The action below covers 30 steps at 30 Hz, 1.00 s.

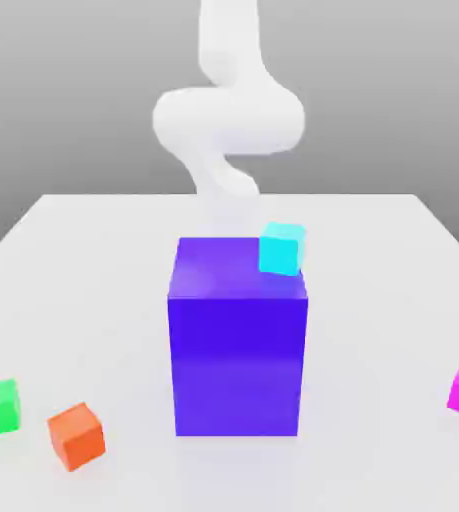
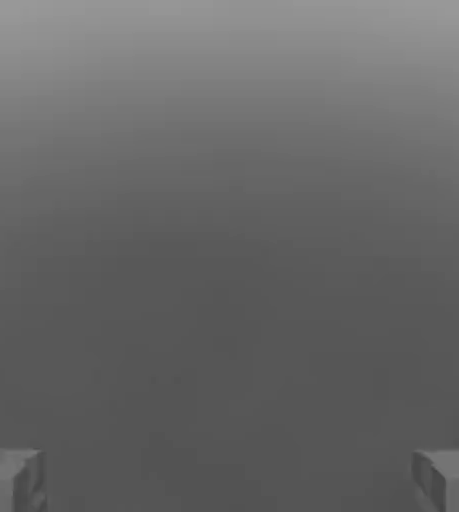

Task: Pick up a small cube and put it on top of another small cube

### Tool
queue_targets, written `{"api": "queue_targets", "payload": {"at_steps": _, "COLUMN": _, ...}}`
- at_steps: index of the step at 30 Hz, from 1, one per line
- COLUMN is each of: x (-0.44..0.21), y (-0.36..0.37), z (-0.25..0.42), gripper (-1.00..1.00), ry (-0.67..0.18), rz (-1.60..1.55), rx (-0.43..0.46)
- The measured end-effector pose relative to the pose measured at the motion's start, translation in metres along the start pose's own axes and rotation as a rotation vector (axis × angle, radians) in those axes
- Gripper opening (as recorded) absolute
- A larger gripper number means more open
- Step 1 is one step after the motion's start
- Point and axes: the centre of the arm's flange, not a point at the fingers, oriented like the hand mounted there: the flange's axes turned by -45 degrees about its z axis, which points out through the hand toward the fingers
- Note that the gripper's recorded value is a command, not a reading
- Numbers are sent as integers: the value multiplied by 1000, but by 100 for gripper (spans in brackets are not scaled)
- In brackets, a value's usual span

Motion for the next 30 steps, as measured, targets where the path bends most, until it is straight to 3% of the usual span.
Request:
{"api": "queue_targets", "payload": {"at_steps": 7, "x": -30, "y": -89, "z": 133, "gripper": 0, "ry": -201, "rz": -184, "rx": 162}}
{"api": "queue_targets", "payload": {"at_steps": 14, "x": -110, "y": -190, "z": 236, "gripper": 0, "ry": -391, "rz": -390, "rx": 266}}
{"api": "queue_targets", "payload": {"at_steps": 21, "x": -235, "y": -283, "z": 302, "gripper": 0, "ry": -564, "rz": -640, "rx": 319}}
{"api": "queue_targets", "payload": {"at_steps": 26, "x": -331, "y": -313, "z": 336, "gripper": 0, "ry": -672, "rz": -806, "rx": 306}}
{"api": "queue_targets", "payload": {"at_steps": 30, "x": -375, "y": -317, "z": 369, "gripper": 0, "ry": -689, "rz": -842, "rx": 302}}
